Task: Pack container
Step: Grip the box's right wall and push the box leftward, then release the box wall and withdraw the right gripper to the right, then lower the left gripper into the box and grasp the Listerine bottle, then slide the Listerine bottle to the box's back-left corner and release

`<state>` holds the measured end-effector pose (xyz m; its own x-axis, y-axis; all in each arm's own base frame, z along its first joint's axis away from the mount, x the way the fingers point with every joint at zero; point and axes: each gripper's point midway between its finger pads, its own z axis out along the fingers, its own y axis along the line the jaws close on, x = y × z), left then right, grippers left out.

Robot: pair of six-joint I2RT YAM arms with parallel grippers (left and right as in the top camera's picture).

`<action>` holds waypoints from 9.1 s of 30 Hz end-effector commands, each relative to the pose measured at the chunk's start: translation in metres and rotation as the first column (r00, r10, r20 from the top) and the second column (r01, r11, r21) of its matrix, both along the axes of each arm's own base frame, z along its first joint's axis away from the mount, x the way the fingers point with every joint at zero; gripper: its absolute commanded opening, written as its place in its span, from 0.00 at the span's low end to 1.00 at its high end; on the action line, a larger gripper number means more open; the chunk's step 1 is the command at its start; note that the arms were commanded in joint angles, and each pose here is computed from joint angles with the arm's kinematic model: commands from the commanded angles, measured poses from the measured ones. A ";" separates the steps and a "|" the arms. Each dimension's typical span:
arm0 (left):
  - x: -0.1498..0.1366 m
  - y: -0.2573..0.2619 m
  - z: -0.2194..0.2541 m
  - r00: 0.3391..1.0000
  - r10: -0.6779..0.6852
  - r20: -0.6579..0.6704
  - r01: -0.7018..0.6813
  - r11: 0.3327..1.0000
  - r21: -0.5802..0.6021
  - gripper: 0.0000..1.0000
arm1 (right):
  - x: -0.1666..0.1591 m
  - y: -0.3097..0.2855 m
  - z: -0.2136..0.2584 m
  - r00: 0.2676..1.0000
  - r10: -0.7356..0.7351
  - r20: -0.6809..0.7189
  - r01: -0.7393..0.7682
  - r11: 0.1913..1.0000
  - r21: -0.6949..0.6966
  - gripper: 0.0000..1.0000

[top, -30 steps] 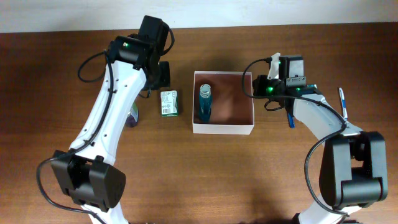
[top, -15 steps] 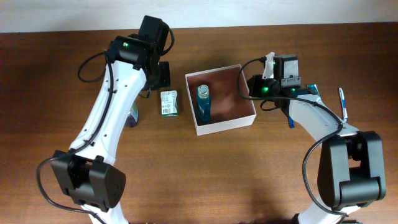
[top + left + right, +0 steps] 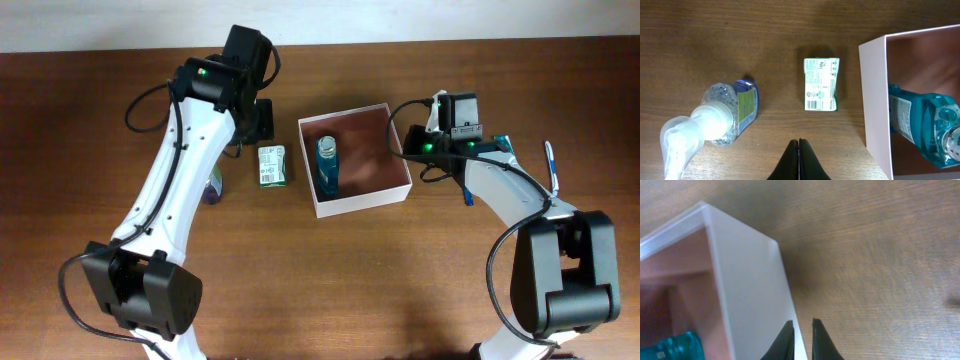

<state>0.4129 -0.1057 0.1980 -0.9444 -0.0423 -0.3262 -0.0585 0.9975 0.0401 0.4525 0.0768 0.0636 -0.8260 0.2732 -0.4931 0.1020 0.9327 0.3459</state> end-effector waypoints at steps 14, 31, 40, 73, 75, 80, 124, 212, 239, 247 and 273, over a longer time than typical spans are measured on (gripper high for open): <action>0.002 0.002 -0.003 1.000 0.007 -0.004 -0.007 1.000 0.004 0.05 | -0.040 0.010 -0.020 0.978 0.001 -0.209 0.012 0.998 0.059 0.04; 0.002 0.002 -0.003 1.000 0.007 -0.004 -0.007 1.000 0.004 0.06 | -0.045 0.009 -0.022 0.974 0.012 -0.228 -0.002 0.999 0.046 0.06; 0.002 0.002 -0.003 1.000 0.007 -0.004 -0.007 1.000 0.004 0.07 | -0.044 0.006 -0.019 0.971 -0.001 -0.238 0.027 0.994 0.109 0.10; 0.008 0.000 -0.023 0.999 0.007 -0.039 -0.006 1.000 0.015 0.05 | -0.037 -0.048 -0.010 0.961 -0.106 -0.257 0.156 0.971 0.183 0.64; 0.010 -0.002 -0.022 1.000 0.005 -0.030 -0.005 1.000 0.008 0.05 | -0.037 -0.055 -0.009 0.959 -0.121 -0.258 0.174 0.966 0.194 0.89; 0.009 -0.012 -0.022 0.999 -0.014 -0.036 0.013 0.999 -0.036 0.12 | -0.036 -0.078 -0.009 0.951 -0.173 -0.257 0.227 0.954 0.197 0.99; -0.028 -0.105 -0.017 0.969 -0.244 -0.036 0.240 0.966 -0.101 0.83 | -0.122 -0.215 0.105 0.868 -0.491 -0.079 0.429 0.820 -0.379 0.99; -0.001 -0.128 -0.055 0.998 -0.060 0.012 0.061 0.996 -0.069 0.51 | -0.113 -0.283 0.132 0.769 -0.627 0.127 0.615 0.669 -0.417 0.99; 0.004 -0.132 -0.052 0.996 -0.083 0.037 0.086 0.993 -0.077 0.12 | -0.113 -0.283 0.132 0.769 -0.627 0.127 0.615 0.669 -0.417 0.99; 0.017 -0.133 -0.036 0.992 -0.075 0.105 0.083 0.994 -0.071 0.08 | -0.113 -0.283 0.132 0.769 -0.627 0.126 0.614 0.670 -0.417 0.99; 0.060 -0.108 -0.009 0.969 -0.025 0.247 0.042 0.997 -0.065 0.08 | -0.113 -0.283 0.132 0.769 -0.627 0.126 0.614 0.670 -0.417 0.98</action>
